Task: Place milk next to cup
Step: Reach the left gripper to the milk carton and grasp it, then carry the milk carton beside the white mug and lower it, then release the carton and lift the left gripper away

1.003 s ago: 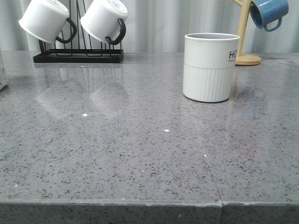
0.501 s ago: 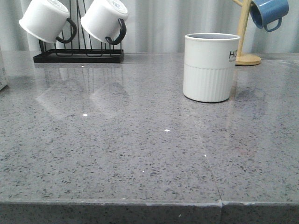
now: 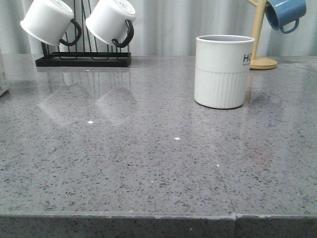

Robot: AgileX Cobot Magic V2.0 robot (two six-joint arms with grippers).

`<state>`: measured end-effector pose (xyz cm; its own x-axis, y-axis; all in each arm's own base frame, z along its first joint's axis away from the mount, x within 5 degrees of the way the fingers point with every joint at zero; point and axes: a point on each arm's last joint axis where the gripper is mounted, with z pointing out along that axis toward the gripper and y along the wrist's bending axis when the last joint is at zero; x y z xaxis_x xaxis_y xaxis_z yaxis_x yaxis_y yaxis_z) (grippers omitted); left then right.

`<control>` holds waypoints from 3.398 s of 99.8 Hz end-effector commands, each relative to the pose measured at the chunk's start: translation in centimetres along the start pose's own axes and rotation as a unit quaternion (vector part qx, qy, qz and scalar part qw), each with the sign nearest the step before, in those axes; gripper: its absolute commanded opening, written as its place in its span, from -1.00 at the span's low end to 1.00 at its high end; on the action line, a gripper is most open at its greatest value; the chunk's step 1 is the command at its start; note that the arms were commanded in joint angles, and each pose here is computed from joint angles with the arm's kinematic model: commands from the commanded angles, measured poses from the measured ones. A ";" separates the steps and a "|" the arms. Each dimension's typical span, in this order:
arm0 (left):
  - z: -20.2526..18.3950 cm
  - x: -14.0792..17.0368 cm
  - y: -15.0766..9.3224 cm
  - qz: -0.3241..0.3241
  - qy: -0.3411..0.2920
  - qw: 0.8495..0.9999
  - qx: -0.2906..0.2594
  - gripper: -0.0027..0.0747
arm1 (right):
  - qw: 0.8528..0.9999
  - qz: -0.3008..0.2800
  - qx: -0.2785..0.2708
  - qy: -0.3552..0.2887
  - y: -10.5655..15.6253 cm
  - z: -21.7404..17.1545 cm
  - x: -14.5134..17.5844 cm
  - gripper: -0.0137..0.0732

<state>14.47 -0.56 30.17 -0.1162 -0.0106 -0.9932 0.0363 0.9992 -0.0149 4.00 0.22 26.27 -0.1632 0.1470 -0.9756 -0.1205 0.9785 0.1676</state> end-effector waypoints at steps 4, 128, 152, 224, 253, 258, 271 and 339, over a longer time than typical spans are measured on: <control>1.4 -2.0 -0.1 -0.019 -0.054 0.998 0.000 0.73 | 0.999 -0.007 -0.012 -0.043 0.3 -0.2 -1.3 -0.84; 10.7 -4.8 -4.7 -0.028 -0.058 0.995 0.081 0.06 | 0.999 -0.007 -0.012 -0.043 0.3 -0.2 -1.3 -0.84; 11.1 -6.6 -11.2 -0.026 -0.071 0.979 0.190 0.05 | 0.999 -0.007 -0.012 -0.043 0.3 -0.2 -1.4 -0.84; 13.9 -3.5 -24.0 -0.045 -0.042 0.946 0.317 0.05 | 0.999 -0.007 -0.013 -0.045 0.3 -0.2 -1.4 -0.84; 13.9 -3.3 -24.2 -0.050 -0.034 0.946 0.318 0.43 | 0.999 -0.007 -0.013 -0.046 0.3 -0.2 -1.4 -0.84; 13.9 -3.3 -24.2 -0.050 -0.034 0.946 0.318 0.62 | 0.999 -0.007 -0.013 -0.046 0.3 -0.2 -1.4 -0.84; 13.8 -3.4 -24.2 -0.050 -0.035 0.946 0.318 0.72 | 0.999 -0.007 -0.013 -0.046 0.3 -0.2 -1.4 -0.84; 9.5 -4.3 -20.7 -0.031 -0.036 0.945 0.323 0.72 | 0.999 -0.007 -0.013 -0.046 0.3 -0.2 -1.4 -0.84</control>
<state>25.07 -22.62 30.28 -0.1857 0.0038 -0.9826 0.6207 0.7757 -0.1143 3.99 0.22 26.26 -0.1635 0.1470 -0.9755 -0.1204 0.9785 0.1676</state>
